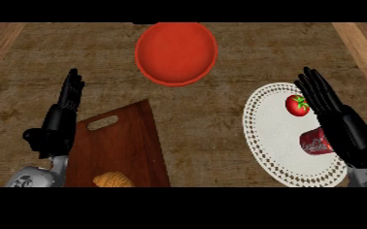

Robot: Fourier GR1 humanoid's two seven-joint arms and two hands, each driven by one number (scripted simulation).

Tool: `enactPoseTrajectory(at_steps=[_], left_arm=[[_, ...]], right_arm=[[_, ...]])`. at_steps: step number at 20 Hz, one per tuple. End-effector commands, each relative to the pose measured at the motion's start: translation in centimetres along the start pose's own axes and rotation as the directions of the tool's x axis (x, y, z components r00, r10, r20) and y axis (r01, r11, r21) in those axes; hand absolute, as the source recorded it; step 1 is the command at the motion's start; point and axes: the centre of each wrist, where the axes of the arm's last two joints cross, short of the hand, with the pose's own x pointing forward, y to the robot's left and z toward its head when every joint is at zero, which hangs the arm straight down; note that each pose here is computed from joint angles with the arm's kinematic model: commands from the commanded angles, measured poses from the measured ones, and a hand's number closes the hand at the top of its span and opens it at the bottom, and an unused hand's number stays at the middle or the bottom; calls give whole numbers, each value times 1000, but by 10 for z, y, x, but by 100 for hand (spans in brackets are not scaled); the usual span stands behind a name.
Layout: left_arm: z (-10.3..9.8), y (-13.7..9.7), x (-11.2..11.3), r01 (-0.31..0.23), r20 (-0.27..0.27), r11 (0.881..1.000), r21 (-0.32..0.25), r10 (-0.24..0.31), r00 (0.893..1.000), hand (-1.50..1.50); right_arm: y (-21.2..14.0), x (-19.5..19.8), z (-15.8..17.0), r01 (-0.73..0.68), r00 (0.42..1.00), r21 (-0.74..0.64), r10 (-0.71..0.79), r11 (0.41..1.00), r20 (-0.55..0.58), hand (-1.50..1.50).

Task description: Pick the tomato from the placemat and place it in the bowl

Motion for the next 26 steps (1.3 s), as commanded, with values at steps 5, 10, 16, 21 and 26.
enactPoseTrajectory(at_steps=[5,10,16,21,26], left_arm=[[-34,27,32,-7,-115,980,-197,-16,993,0],[-42,21,27,-86,-212,958,-274,27,977,0],[-26,30,24,-88,-237,950,-300,15,971,0],[-42,41,24,-90,-247,958,-271,21,969,0],[-42,42,27,-90,-251,956,-278,18,968,0]], right_arm=[[-76,-15,-18,138,980,51,-129,989,-154,150],[-62,-58,-8,-159,987,37,160,987,-15,-150],[-95,-66,0,-192,964,84,172,978,205,-150],[-108,-3,-14,-446,891,60,437,893,126,-150],[-109,45,-37,-613,776,228,631,756,-9,-150]])
